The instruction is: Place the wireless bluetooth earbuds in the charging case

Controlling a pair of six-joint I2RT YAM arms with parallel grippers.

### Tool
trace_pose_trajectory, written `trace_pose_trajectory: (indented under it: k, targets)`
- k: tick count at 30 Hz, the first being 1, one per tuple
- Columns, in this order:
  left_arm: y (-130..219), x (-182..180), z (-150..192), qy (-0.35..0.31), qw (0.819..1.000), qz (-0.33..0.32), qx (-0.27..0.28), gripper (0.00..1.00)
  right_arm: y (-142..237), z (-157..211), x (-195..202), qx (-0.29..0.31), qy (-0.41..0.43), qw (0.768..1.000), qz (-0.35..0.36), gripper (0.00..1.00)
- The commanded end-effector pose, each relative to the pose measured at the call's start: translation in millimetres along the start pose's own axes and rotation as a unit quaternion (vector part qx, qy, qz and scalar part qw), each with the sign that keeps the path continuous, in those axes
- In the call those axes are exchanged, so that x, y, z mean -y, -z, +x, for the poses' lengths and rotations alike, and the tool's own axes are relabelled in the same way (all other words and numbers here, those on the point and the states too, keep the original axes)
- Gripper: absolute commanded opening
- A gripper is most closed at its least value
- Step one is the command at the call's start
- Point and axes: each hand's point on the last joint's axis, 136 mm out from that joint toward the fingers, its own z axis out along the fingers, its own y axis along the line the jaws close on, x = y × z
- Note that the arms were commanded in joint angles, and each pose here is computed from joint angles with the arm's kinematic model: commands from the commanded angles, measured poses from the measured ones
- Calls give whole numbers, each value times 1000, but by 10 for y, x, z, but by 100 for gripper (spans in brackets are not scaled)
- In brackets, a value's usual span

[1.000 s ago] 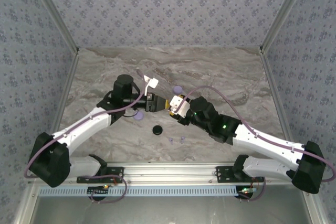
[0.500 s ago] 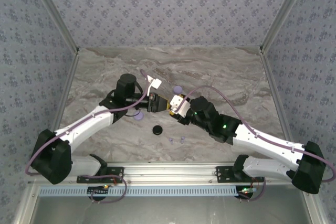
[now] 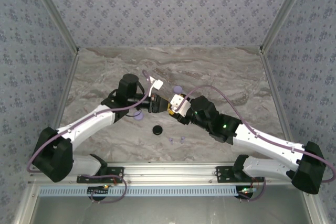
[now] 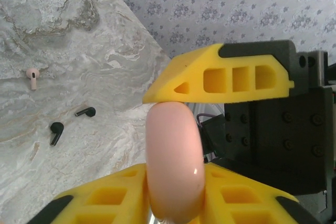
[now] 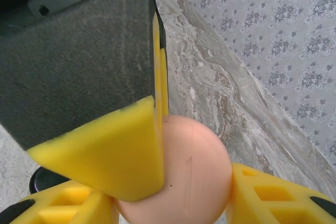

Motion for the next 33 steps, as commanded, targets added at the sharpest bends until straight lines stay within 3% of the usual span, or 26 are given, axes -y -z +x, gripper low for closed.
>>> trace_pose_trajectory:
  k: [1,8,14,21,25,33]
  targets:
    - [-19,262,-57,-39,998,39,-10,21,58,-209,83,29,-16,999,1,55]
    - [6,218,-160,-66,998,10,18,13,217,-143,154,31,-69,997,-31,81]
    - [111,215,-451,-154,982,-31,106,2,551,-110,320,82,-173,980,-60,100]
    - [237,502,-673,-318,919,-63,222,2,768,-239,685,179,-329,923,-85,100]
    - [303,721,-702,-364,891,-45,269,1,842,-474,757,230,-339,905,-112,100]
    - [259,856,-687,-382,881,-31,279,0,816,-718,606,241,-301,910,-154,100]
